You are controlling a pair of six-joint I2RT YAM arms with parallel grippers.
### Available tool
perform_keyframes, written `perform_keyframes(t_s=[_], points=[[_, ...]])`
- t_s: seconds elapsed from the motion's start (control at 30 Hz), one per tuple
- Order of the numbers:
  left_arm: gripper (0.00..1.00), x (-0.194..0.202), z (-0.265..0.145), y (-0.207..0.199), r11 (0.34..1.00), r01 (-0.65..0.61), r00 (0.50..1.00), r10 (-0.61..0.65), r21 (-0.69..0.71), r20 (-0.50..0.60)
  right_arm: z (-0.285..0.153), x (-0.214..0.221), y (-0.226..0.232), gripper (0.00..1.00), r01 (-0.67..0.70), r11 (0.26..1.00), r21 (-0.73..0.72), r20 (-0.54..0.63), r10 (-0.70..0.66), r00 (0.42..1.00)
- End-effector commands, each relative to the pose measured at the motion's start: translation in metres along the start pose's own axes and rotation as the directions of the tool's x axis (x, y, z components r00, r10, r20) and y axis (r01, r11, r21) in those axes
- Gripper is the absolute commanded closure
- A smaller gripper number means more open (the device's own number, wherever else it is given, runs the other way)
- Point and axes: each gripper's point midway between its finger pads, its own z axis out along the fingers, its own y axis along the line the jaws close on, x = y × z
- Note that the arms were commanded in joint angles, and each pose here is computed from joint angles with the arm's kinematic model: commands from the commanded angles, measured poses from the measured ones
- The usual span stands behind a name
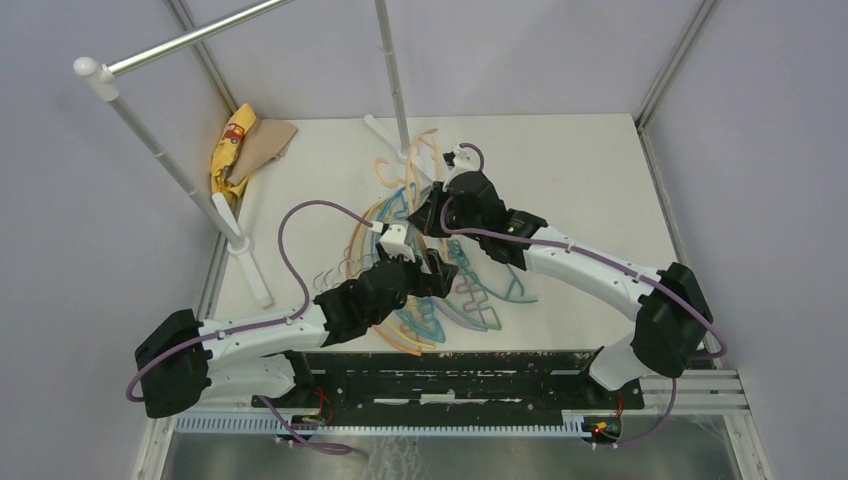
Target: Organize the hangers
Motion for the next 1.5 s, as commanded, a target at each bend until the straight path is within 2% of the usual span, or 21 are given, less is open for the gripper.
perform_keyframes(t_s=[0.0, 0.2, 0.23, 0.3, 0.4, 0.47, 0.57, 0.63, 0.67, 0.7, 0.73, 0.77, 0.83, 0.9, 1.07, 1.17, 1.33, 1.47], points=[[0.01, -0.039, 0.005, -0.01, 0.992, 0.122, 0.978, -0.115, -0.033, 0.174, -0.008, -0.03, 0.045, 0.99, -0.038, 0.992, -0.119, 0.1, 0.05, 0.994], [0.0, -0.031, 0.005, 0.014, 0.983, 0.132, 0.973, -0.104, -0.128, 0.207, -0.026, -0.032, 0.058, 0.99, -0.084, 0.981, -0.177, 0.105, 0.103, 0.989], [0.03, -0.03, 0.004, 0.017, 0.981, 0.134, 0.972, -0.103, -0.138, 0.212, -0.029, -0.031, 0.058, 0.99, -0.089, 0.98, -0.177, 0.1, 0.108, 0.989], [0.16, -0.029, 0.004, 0.022, 0.979, 0.127, 0.972, -0.091, -0.157, 0.218, -0.033, -0.03, 0.058, 0.99, -0.1, 0.979, -0.179, 0.098, 0.119, 0.988], [0.49, -0.027, 0.005, 0.025, 0.979, 0.113, 0.974, -0.075, -0.168, 0.215, -0.036, -0.03, 0.053, 0.99, -0.107, 0.982, -0.158, 0.109, 0.125, 0.986], [0.65, -0.023, 0.006, 0.026, 0.979, 0.105, 0.977, -0.067, -0.178, 0.204, -0.036, -0.03, 0.051, 0.99, -0.103, 0.984, -0.145, 0.11, 0.12, 0.987], [0.75, -0.019, 0.006, 0.031, 0.973, 0.101, 0.98, -0.061, -0.209, 0.187, -0.038, -0.029, 0.048, 0.99, -0.094, 0.987, -0.128, 0.102, 0.107, 0.989], [0.87, -0.018, 0.005, 0.038, 0.964, 0.101, 0.982, -0.057, -0.245, 0.181, -0.04, -0.029, 0.043, 0.99, -0.087, 0.991, -0.103, 0.103, 0.098, 0.99], [0.93, -0.017, 0.003, 0.042, 0.958, 0.102, 0.982, -0.055, -0.266, 0.179, -0.042, -0.029, 0.04, 0.94, -0.08, 0.993, -0.084, 0.105, 0.089, 0.991], [0.97, -0.018, 0.0, 0.045, 0.953, 0.106, 0.982, -0.055, -0.285, 0.181, -0.045, -0.028, 0.034, 0.82, -0.064, 0.997, -0.052, 0.1, 0.069, 0.993], [0.97, -0.02, -0.003, 0.049, 0.946, 0.109, 0.981, -0.054, -0.304, 0.185, -0.05, -0.03, 0.03, 0.63, -0.051, 0.998, -0.03, 0.107, 0.054, 0.993], [0.97, -0.021, -0.007, 0.054, 0.939, 0.112, 0.981, -0.052, -0.325, 0.187, -0.055, -0.031, 0.025, 0.49, -0.039, 0.999, -0.008, 0.116, 0.04, 0.992], [0.97, -0.023, -0.016, 0.064, 0.921, 0.131, 0.977, -0.058, -0.367, 0.205, -0.067, -0.033, 0.011, 0.28, -0.02, 0.998, 0.056, 0.131, 0.013, 0.991], [0.97, -0.028, -0.025, 0.074, 0.904, 0.149, 0.971, -0.057, -0.4, 0.233, -0.08, -0.036, -0.004, 0.16, -0.002, 0.993, 0.12, 0.155, -0.017, 0.988], [0.97, -0.051, -0.051, 0.095, 0.847, 0.166, 0.957, -0.013, -0.506, 0.291, -0.118, -0.046, -0.039, 0.11, 0.049, 0.959, 0.28, 0.204, -0.11, 0.973], [0.97, -0.08, -0.069, 0.097, 0.806, 0.178, 0.943, 0.024, -0.565, 0.331, -0.138, -0.049, -0.057, 0.11, 0.084, 0.927, 0.364, 0.201, -0.166, 0.965], [0.97, -0.121, -0.092, 0.099, 0.74, 0.165, 0.92, 0.122, -0.652, 0.371, -0.152, -0.052, -0.068, 0.11, 0.115, 0.903, 0.415, 0.193, -0.211, 0.958], [0.97, -0.164, -0.1, 0.085, 0.709, 0.162, 0.894, 0.189, -0.687, 0.406, -0.152, -0.054, -0.066, 0.11, 0.138, 0.897, 0.42, 0.176, -0.23, 0.957]])
